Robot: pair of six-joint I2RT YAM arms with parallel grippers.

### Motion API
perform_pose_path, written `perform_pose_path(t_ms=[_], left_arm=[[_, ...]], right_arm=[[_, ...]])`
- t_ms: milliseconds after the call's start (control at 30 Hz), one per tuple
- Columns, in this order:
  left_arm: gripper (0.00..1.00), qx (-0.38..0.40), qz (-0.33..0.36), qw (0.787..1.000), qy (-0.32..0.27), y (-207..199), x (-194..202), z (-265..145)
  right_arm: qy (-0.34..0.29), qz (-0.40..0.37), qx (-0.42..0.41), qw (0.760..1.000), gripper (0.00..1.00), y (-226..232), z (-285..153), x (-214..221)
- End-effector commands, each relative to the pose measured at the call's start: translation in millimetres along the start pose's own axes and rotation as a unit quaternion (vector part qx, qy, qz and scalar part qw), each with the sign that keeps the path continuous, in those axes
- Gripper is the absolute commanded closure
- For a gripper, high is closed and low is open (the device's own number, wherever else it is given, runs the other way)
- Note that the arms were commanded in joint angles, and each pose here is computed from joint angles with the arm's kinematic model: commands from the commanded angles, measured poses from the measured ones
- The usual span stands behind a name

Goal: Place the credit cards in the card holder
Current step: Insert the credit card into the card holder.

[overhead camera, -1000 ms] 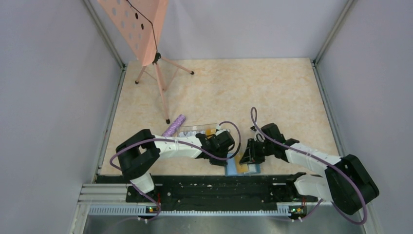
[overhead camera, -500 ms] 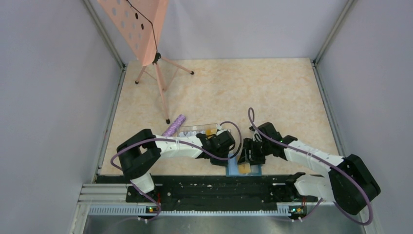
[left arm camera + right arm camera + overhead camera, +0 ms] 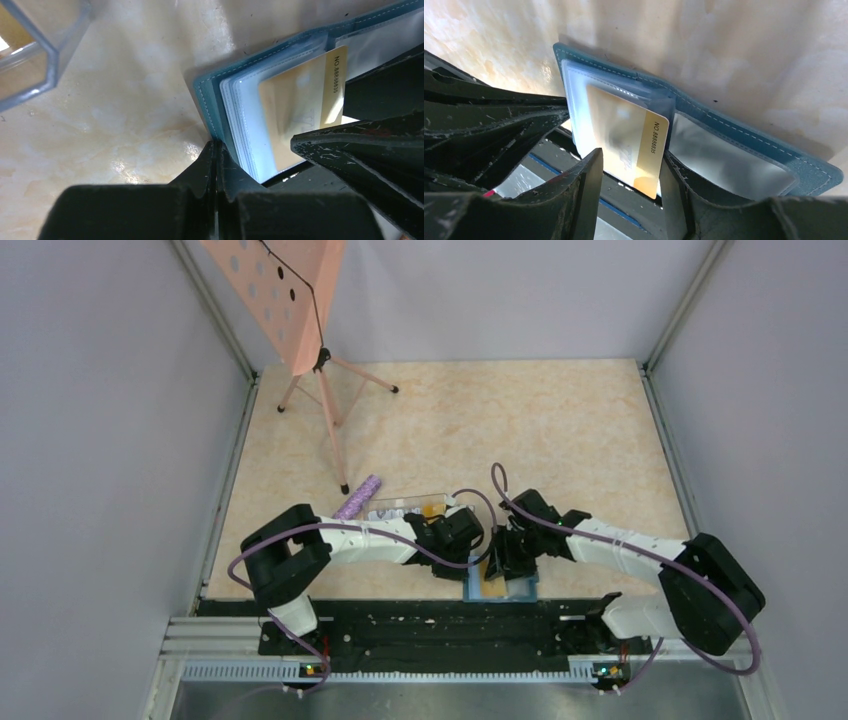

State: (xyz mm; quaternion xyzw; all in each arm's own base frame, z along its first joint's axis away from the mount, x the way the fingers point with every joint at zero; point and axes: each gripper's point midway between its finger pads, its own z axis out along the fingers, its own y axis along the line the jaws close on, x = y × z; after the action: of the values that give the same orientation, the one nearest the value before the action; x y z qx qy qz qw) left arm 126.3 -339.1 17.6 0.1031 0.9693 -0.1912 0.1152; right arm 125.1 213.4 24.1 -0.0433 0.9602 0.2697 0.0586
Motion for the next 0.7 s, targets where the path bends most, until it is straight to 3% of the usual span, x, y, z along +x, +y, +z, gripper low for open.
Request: perform_pose_path(t_ms=[0,100,200,400,467,667], left_arm=[[1.0,-0.033,0.011,0.999,0.021,16,13,13],[1.0,-0.032,0.011,0.999,0.02,15,12,12],[1.0,-0.031,0.011,0.999,0.018,14,11,10],[1.0,-0.035,0.012,0.999,0.011,14,8,4],[0.97,-0.04,0.013,0.999,0.004,16,5,-1],[0.78,-0.048,0.013,0.998,-0.032,19,-7,-27]], right_arm=[[0.003,-0.007,-0.049,0.999,0.56,33,8,-6],[0.005,-0.011,-0.056,0.998,0.57,41,12,-5],[0.003,-0.014,-0.06,0.998,0.74,45,13,-6],[0.003,-0.018,-0.061,0.998,0.82,49,13,-7],[0.005,-0.02,-0.055,0.998,0.78,47,12,-6],[-0.012,-0.027,-0.026,0.999,0.47,41,-2,-6]])
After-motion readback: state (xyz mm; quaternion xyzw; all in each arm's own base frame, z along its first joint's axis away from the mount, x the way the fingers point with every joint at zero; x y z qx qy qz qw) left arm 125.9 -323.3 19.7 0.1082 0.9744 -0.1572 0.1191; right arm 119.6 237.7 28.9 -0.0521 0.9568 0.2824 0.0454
